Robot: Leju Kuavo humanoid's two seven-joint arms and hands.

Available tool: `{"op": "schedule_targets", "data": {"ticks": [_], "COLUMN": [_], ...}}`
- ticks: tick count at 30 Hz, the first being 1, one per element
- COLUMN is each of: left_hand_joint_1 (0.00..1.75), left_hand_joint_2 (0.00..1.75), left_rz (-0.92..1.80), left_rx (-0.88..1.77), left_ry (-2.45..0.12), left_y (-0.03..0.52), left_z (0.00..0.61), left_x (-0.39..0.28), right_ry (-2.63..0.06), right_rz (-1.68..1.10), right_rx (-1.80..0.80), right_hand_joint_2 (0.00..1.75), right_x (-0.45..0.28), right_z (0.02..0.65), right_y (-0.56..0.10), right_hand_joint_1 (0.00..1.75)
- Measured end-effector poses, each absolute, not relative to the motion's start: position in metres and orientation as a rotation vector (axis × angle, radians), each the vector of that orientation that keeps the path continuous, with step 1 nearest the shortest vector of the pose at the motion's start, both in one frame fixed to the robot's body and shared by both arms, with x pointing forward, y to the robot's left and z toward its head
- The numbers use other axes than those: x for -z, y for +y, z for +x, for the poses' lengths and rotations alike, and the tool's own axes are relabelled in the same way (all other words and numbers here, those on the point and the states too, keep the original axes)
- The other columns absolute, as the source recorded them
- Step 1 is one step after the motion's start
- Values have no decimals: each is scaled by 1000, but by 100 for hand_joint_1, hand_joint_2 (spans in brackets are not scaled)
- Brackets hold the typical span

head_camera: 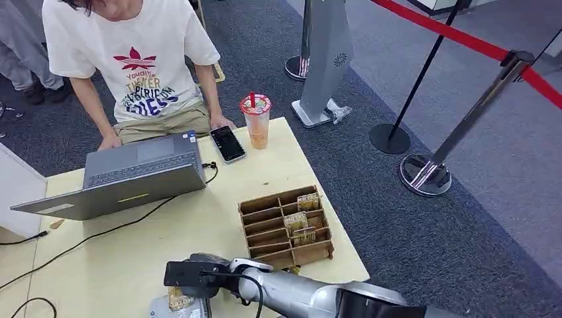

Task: Pass the card to the sensor for recognition and then transmit it.

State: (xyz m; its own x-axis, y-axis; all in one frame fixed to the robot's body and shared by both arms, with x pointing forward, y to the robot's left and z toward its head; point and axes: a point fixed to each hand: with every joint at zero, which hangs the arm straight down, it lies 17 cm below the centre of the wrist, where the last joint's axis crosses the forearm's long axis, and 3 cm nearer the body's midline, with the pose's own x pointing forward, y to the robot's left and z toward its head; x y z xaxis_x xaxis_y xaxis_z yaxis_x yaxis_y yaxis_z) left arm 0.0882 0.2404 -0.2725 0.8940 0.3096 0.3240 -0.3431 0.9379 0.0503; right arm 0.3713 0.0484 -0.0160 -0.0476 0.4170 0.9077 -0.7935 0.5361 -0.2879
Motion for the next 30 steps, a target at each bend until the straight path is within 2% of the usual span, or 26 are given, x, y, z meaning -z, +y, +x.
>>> {"op": "schedule_targets", "data": {"ticks": [15, 22, 30], "left_hand_joint_1": [0, 0, 0], "left_hand_joint_2": [0, 0, 0], "left_rz": [111, 112, 111], "left_rx": [-374, -376, -373], "left_ry": [-328, -329, -335], "left_y": [243, 243, 241], "left_z": [88, 88, 88], "left_x": [272, 272, 271], "right_ry": [-1533, -1593, -1866], "right_rz": [529, 547, 506], "right_rx": [-881, -860, -689], "right_hand_joint_2": [175, 175, 175], "right_x": [-86, -108, -200], "right_z": [380, 380, 402], "right_y": [46, 40, 9], "right_hand_joint_1": [175, 175, 175]}}
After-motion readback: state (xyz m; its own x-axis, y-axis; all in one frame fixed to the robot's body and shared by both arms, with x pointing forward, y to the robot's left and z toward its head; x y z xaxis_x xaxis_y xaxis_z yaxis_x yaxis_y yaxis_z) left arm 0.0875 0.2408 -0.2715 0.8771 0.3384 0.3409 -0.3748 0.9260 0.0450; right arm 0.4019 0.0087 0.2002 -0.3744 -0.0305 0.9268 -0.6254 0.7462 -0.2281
